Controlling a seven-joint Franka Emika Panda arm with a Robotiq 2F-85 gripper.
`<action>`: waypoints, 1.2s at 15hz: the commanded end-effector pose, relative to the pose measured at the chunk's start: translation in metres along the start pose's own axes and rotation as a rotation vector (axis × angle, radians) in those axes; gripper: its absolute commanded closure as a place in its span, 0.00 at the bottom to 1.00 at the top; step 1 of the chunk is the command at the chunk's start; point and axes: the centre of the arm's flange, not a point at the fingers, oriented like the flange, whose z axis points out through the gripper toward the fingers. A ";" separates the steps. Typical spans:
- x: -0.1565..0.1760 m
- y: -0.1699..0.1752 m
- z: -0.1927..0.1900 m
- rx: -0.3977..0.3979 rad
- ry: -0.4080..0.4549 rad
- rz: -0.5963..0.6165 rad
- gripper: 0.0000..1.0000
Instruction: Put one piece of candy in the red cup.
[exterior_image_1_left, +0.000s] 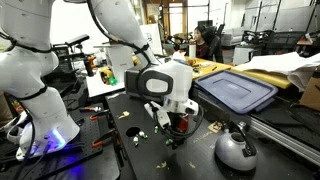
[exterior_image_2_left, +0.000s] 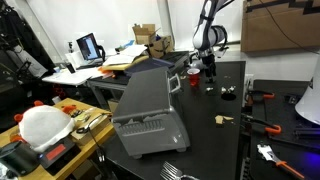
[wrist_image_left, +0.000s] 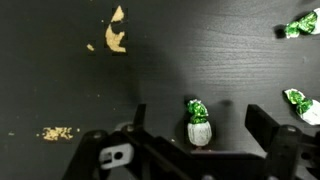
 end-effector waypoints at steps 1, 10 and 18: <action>-0.005 -0.008 0.010 -0.017 0.050 -0.016 0.00; -0.016 -0.007 0.014 -0.044 0.119 -0.029 0.00; -0.012 -0.020 0.009 -0.041 0.130 -0.065 0.00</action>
